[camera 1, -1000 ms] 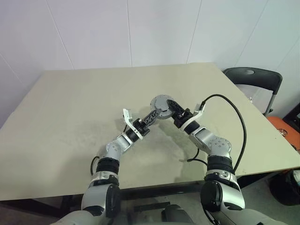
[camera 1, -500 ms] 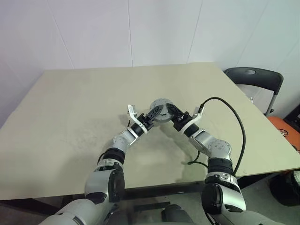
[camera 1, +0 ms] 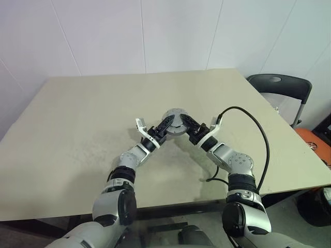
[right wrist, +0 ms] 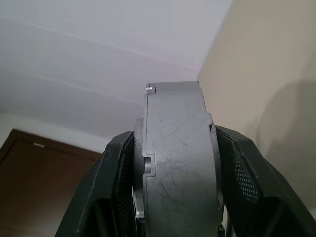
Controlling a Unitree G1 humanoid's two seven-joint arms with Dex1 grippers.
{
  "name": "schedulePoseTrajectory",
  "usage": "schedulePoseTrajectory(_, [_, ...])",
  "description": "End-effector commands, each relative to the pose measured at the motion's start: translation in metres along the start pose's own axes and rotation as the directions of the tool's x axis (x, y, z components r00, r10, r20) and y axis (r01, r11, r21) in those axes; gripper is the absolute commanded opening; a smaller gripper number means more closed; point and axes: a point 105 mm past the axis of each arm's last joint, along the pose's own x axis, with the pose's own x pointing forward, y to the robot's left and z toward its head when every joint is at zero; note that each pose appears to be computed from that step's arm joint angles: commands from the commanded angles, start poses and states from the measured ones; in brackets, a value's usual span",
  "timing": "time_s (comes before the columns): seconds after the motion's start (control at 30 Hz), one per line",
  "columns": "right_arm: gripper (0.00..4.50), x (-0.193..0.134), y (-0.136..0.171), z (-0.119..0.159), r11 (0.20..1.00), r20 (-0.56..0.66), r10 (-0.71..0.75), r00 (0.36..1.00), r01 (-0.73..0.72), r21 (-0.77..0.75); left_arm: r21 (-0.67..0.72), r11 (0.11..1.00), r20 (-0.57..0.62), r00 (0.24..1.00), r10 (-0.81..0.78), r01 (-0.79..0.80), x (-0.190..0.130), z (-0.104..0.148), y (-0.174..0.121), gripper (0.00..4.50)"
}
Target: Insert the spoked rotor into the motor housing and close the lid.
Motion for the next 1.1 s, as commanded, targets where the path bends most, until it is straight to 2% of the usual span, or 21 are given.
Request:
schedulePoseTrajectory(0.03, [2.1, 0.007, 0.03, 0.008, 0.993, 0.003, 0.11, 0.994, -0.11, -0.05, -0.023, 0.994, 0.073, 0.992, -0.102, 0.103, 0.002, 0.018, -0.021, 2.36])
schedulePoseTrajectory(0.13, [2.1, 0.009, 0.038, 0.012, 0.988, 0.025, 0.144, 0.989, -0.143, -0.05, -0.033, 0.995, 0.092, 0.992, -0.089, 0.093, 0.001, 0.021, -0.02, 2.36])
schedulePoseTrajectory(0.33, [2.1, 0.012, 0.041, 0.006, 0.987, -0.011, 0.146, 0.989, -0.147, -0.071, -0.032, 0.997, 0.082, 0.994, -0.071, 0.074, -0.001, 0.019, -0.017, 2.36])
schedulePoseTrajectory(0.57, [4.31, 0.012, 0.043, 0.006, 0.985, -0.005, 0.154, 0.988, -0.154, -0.075, -0.028, 0.998, 0.069, 0.996, -0.057, 0.059, -0.001, 0.016, -0.015, 2.36])
schedulePoseTrajectory(0.6, [4.46, 0.012, 0.041, 0.006, 0.986, -0.007, 0.143, 0.99, -0.143, -0.084, -0.028, 0.998, 0.069, 0.996, -0.058, 0.06, -0.001, 0.015, -0.015, 2.36])
schedulePoseTrajectory(0.8, [4.46, 0.013, 0.037, 0.005, 0.988, -0.016, 0.125, 0.992, -0.126, -0.093, 0.016, 0.999, 0.149, 0.988, -0.044, 0.042, -0.002, 0.03, -0.014, 2.36])
schedulePoseTrajectory(0.93, [4.46, 0.012, 0.035, 0.005, 0.988, -0.012, 0.119, 0.993, -0.119, -0.094, 0.066, 0.996, 0.37, 0.929, 0.03, -0.058, -0.014, 0.072, -0.005, 2.36])
schedulePoseTrajectory(1.1, [4.46, 0.012, 0.034, 0.005, 0.989, -0.011, 0.113, 0.994, -0.114, -0.097, 0.069, 0.99, 0.552, 0.831, 0.068, -0.127, -0.032, 0.11, -0.002, 2.36])
